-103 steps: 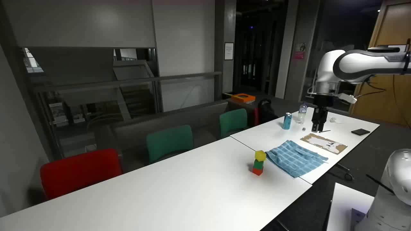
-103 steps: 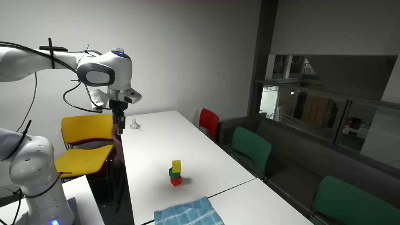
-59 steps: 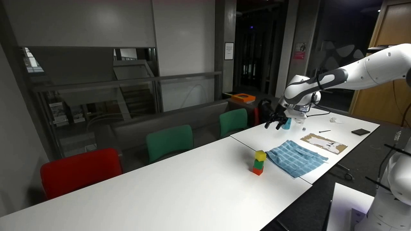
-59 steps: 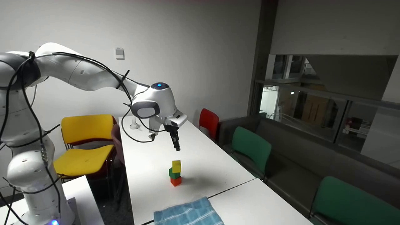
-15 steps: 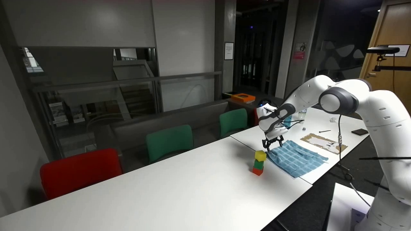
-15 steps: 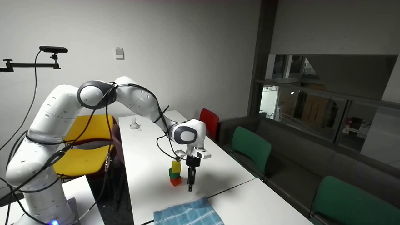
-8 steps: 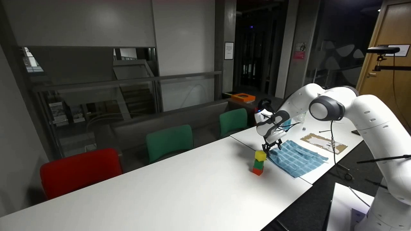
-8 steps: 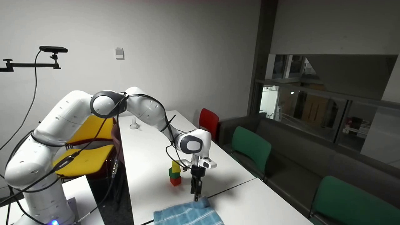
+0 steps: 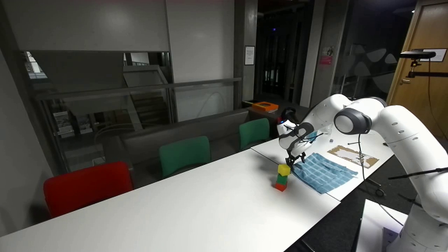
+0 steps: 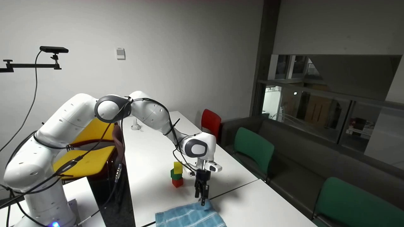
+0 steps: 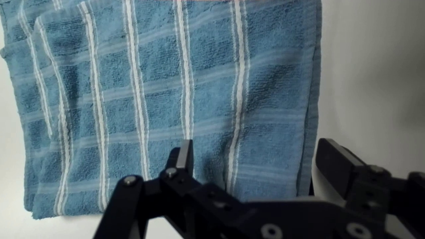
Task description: Unfold the cloth
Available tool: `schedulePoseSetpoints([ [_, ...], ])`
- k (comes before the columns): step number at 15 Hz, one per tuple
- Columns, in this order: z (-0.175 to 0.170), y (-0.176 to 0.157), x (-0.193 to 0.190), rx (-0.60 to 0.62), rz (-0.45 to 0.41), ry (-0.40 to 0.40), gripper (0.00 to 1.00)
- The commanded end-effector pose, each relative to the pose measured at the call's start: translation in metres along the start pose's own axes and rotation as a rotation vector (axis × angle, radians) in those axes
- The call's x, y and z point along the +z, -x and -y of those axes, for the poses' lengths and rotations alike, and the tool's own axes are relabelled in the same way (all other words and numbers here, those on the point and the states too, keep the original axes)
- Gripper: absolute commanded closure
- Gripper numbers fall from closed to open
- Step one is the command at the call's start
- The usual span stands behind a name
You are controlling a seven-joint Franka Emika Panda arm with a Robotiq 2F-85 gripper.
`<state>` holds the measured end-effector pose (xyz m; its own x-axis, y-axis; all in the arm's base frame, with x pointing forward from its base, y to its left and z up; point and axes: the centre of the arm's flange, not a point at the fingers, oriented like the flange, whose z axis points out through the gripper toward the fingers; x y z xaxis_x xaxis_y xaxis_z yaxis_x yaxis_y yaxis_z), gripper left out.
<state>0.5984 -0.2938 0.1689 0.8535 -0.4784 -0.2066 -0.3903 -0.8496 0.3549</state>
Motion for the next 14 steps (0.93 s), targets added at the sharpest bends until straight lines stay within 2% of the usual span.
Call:
schedulePoseSetpoints([
  [1, -0.0050, -0.0102, -0.0001, 0.024, 0.005, -0.025, 0.00],
  [6, 0.0017, -0.0059, 0.0025, 0.144, 0.026, -0.065, 0.00],
  [10, 0.0032, -0.0066, 0.0048, 0.173, 0.034, -0.065, 0.09],
  [11, 0.0036, -0.0071, 0.0052, 0.177, 0.036, -0.063, 0.15],
  [12, 0.0041, -0.0077, 0.0057, 0.179, 0.037, -0.062, 0.32],
  [14, 0.0044, -0.0080, 0.0064, 0.177, 0.038, -0.063, 0.47],
])
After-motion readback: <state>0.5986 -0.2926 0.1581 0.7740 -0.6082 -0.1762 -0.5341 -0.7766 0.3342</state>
